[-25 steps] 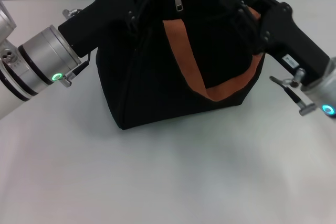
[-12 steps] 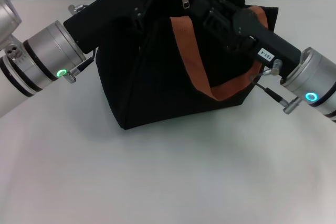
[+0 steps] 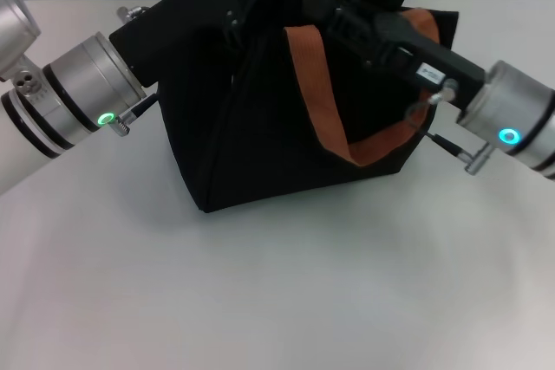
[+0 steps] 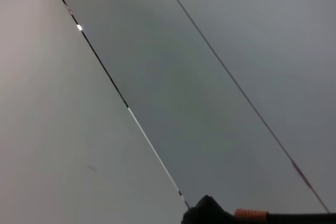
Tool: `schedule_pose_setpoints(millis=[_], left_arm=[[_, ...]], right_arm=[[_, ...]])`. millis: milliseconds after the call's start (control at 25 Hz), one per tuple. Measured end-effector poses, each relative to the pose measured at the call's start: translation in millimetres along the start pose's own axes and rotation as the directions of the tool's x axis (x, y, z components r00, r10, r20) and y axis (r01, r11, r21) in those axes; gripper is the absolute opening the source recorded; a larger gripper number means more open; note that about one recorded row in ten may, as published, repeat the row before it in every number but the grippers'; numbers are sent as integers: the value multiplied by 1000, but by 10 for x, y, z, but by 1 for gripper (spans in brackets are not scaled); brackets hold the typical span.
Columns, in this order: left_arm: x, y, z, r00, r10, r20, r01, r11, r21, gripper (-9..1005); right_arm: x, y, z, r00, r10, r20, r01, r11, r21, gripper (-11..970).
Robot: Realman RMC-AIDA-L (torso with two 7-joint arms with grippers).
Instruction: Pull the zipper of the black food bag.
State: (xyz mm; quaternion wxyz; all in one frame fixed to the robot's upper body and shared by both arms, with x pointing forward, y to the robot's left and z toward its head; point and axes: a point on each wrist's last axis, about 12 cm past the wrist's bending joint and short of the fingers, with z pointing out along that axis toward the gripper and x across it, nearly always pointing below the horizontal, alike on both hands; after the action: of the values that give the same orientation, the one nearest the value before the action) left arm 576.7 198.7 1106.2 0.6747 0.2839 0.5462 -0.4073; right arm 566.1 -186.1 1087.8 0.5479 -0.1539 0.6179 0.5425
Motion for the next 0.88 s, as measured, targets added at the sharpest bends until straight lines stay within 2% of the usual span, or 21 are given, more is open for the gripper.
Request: schedule_pose_setpoints(millis=[200,480,880], left_arm=[[17,-12,2,1000,12,-3,-12,1000,0,49],[19,-16,3,1000,12,-2,-12,1000,1,50],[16,-15,14,1000,13,-2,-13,1000,2,53]], right_arm=[[11,47,99,999,-1,-46,-2,999,-50,286],[15,23,84,998,35,-44,-36,999,-26,286],[15,20,88,999,28,-47,-29,999,-24,285]])
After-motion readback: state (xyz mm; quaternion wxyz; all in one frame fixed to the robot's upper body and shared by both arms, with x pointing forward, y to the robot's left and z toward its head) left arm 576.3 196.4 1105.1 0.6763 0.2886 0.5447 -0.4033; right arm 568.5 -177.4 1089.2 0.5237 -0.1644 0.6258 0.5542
